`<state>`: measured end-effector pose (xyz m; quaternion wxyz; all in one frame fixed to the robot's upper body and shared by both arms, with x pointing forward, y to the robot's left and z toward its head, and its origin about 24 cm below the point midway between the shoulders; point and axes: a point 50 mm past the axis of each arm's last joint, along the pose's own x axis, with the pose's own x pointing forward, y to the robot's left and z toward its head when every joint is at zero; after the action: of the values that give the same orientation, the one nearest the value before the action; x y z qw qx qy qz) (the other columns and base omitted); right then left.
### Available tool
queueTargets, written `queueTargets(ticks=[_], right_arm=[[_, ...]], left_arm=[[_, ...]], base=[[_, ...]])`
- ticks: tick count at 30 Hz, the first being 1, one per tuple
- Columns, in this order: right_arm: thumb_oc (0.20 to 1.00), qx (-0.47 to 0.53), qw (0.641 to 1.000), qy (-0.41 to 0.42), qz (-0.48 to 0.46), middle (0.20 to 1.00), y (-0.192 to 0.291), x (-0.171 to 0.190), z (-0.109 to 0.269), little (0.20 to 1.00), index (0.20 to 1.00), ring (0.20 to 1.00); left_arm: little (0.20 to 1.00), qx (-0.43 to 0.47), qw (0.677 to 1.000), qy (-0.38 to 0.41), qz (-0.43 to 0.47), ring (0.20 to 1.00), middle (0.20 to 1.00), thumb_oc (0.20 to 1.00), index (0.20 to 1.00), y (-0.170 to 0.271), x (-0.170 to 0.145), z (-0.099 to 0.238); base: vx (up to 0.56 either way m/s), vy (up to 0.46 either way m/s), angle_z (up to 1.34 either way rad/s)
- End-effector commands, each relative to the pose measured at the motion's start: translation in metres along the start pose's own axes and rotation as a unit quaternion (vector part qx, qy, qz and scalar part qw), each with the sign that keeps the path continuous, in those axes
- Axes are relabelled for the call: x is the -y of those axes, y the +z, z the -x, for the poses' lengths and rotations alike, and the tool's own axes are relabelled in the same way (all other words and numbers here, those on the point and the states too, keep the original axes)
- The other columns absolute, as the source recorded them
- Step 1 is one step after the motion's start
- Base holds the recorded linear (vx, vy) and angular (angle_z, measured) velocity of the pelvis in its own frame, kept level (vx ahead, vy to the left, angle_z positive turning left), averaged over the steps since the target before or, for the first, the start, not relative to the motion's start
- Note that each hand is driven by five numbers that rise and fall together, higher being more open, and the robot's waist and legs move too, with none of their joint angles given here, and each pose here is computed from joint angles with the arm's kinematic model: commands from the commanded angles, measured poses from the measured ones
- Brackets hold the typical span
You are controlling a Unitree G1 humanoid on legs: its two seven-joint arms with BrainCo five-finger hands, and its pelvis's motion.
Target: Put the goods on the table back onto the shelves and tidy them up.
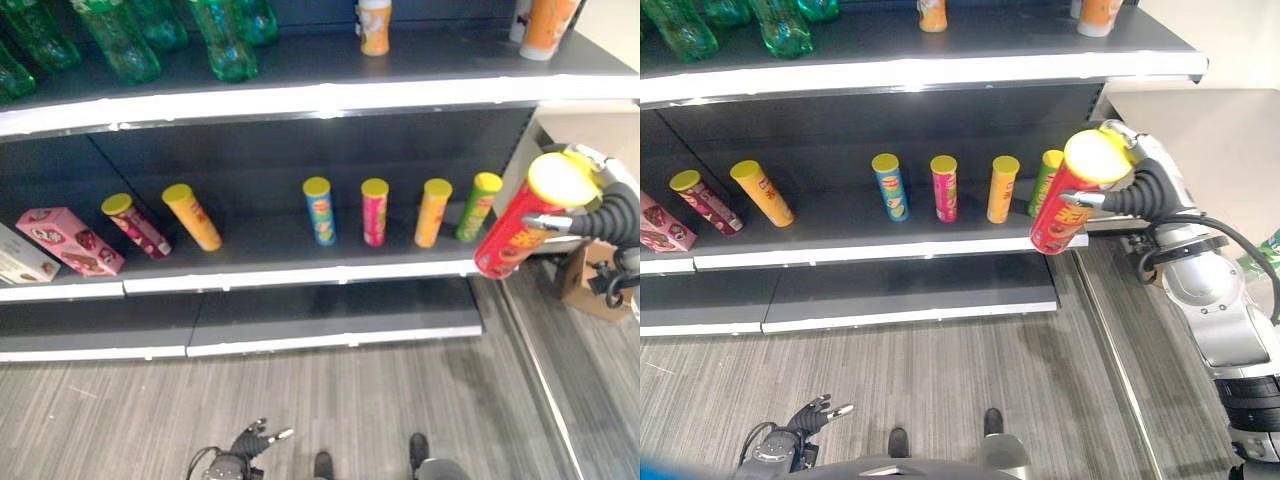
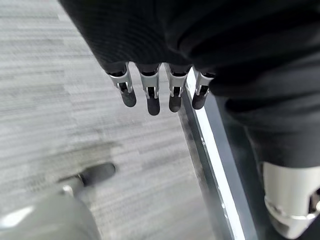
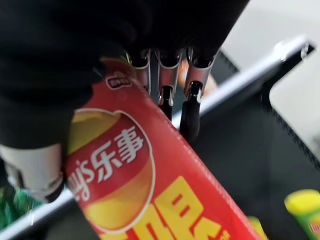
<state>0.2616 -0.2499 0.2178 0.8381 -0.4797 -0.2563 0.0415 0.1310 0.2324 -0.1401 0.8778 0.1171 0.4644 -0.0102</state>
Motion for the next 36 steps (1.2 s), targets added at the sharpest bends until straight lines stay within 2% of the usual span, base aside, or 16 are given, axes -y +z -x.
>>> queueTargets(ticks=[1, 7, 13, 22, 28, 36], right_arm=[[0.200, 0.090, 0.996, -0.014, 0.008, 0.200, 0.032, 0.012, -0.021, 0.200, 0.200, 0.200], [0.200, 0.108, 0.993, 0.044, 0.015, 0.200, 0.040, -0.005, -0.028, 0.200, 0.200, 0.200], [0.200, 0.121, 0.991, 0.058, -0.001, 0.200, 0.044, -0.015, -0.035, 0.200, 0.200, 0.200], [0.200, 0.101, 0.994, 0.044, -0.008, 0.200, 0.038, -0.024, -0.035, 0.200, 0.200, 0.200], [0.200, 0.137, 0.989, 0.052, -0.026, 0.200, 0.056, -0.037, -0.050, 0.200, 0.200, 0.200], [0.200, 0.138, 0.989, 0.045, -0.022, 0.200, 0.058, -0.033, -0.057, 0.200, 0.200, 0.200]], left_arm=[[1.000, 0.024, 0.999, 0.033, -0.021, 1.000, 1.000, 1.000, 1.000, 0.013, -0.026, 0.000], [1.000, 0.035, 0.998, 0.041, 0.043, 1.000, 1.000, 1.000, 1.000, 0.014, -0.020, 0.000], [1.000, 0.027, 0.996, 0.064, 0.057, 1.000, 1.000, 1.000, 1.000, 0.010, -0.027, 0.001], [1.000, 0.012, 0.997, 0.073, 0.002, 1.000, 1.000, 1.000, 1.000, 0.007, -0.039, 0.002], [1.000, 0.003, 0.995, 0.094, -0.018, 1.000, 1.000, 1.000, 1.000, 0.004, -0.058, 0.007], [1.000, 0.014, 0.997, 0.073, 0.021, 1.000, 1.000, 1.000, 1.000, 0.011, -0.034, 0.000]], base=[[0.06, -0.035, 0.16], [0.04, 0.024, 0.22], [0.19, 0.221, 0.06], [0.29, 0.419, -0.05], [0.16, 0.415, -0.64], [0.11, 0.024, 0.48]])
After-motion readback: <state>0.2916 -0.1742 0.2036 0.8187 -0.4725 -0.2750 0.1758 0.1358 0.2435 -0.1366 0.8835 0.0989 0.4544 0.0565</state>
